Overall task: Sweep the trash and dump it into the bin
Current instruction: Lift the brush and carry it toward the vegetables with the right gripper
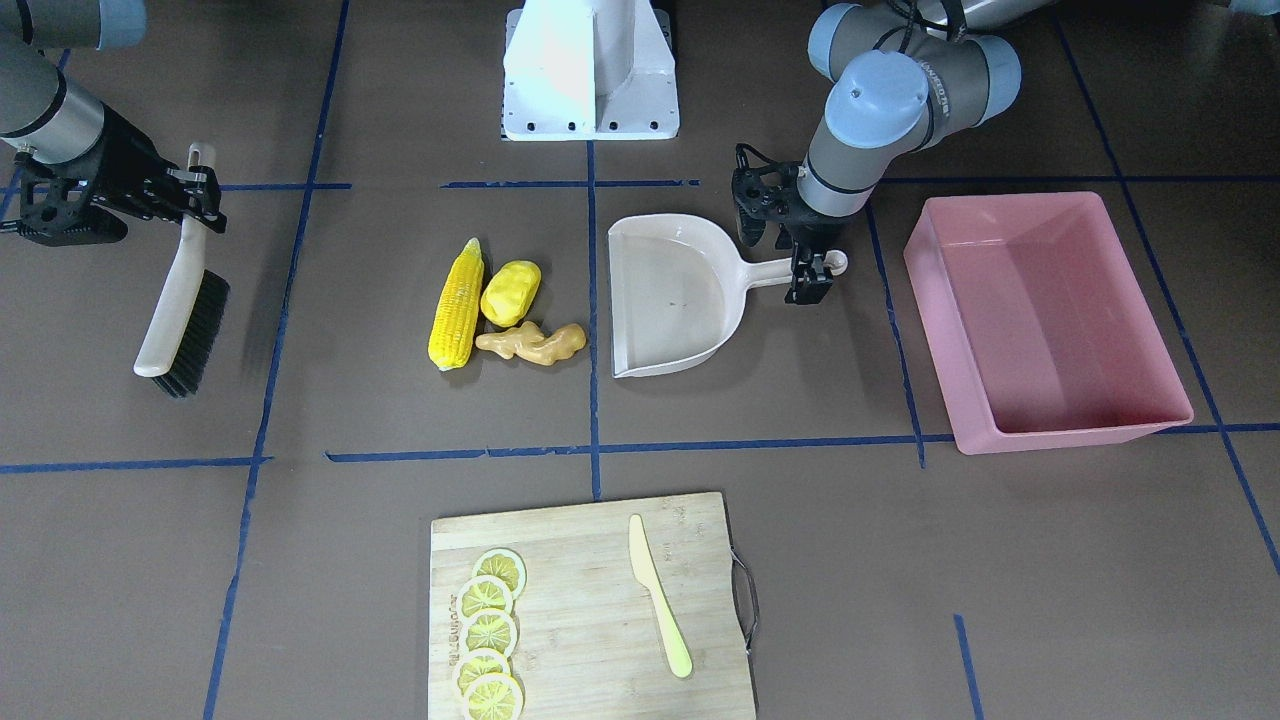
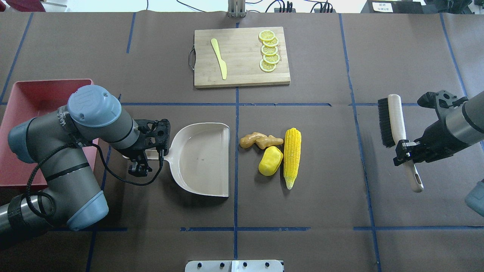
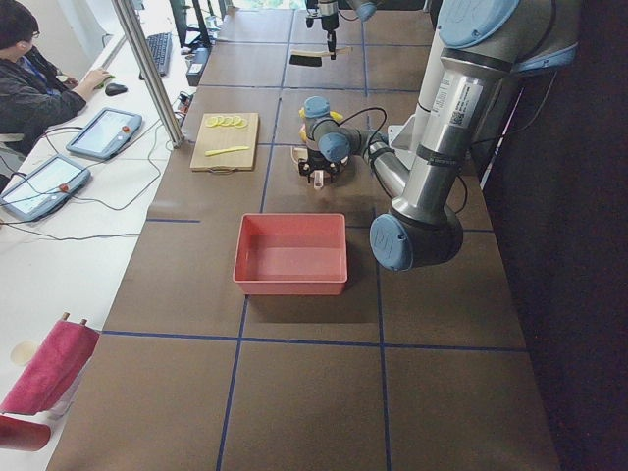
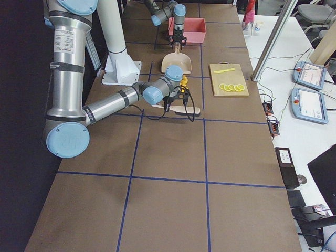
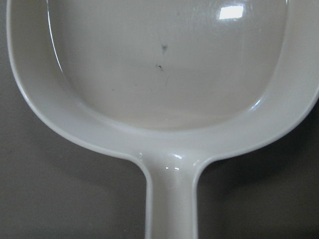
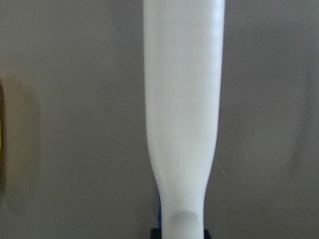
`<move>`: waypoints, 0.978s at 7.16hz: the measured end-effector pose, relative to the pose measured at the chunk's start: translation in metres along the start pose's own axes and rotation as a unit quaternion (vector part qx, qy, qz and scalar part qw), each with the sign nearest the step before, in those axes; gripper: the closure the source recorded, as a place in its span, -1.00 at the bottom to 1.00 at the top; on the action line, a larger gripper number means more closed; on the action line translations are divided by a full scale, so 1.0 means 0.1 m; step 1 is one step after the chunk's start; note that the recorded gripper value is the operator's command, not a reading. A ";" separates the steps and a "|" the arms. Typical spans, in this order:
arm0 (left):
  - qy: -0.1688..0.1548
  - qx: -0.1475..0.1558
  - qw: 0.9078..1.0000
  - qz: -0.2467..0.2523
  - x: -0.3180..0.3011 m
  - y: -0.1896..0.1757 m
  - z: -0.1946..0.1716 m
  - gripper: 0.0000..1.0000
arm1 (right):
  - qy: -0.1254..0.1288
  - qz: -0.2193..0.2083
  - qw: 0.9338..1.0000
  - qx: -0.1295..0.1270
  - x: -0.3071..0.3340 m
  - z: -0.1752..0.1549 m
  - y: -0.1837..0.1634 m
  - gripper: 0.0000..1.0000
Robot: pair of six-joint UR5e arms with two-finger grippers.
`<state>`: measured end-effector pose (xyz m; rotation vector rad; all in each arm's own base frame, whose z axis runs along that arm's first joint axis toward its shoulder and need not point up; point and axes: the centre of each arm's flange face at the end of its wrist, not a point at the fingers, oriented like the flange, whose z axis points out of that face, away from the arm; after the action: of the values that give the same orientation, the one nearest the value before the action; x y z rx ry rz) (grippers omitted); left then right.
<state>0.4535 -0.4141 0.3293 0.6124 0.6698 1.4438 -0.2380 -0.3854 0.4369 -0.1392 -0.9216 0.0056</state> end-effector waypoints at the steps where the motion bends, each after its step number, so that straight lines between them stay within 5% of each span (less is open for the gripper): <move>1: 0.001 -0.003 1.000 -0.001 0.00 0.03 0.02 0.40 | 0.000 0.001 1.000 0.000 0.00 0.00 0.00 1.00; 3: 0.002 -0.008 1.000 -0.003 0.00 0.05 0.04 0.87 | 0.000 0.002 1.000 0.000 0.00 0.00 0.00 1.00; 7: -0.001 -0.005 1.000 -0.005 0.00 0.03 -0.07 0.98 | 0.000 -0.003 1.000 -0.019 -0.10 0.09 0.05 1.00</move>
<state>0.4470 -0.4143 0.3267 0.6027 0.6628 1.4353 -0.2508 -0.3805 0.4334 -0.1710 -0.9222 -0.0168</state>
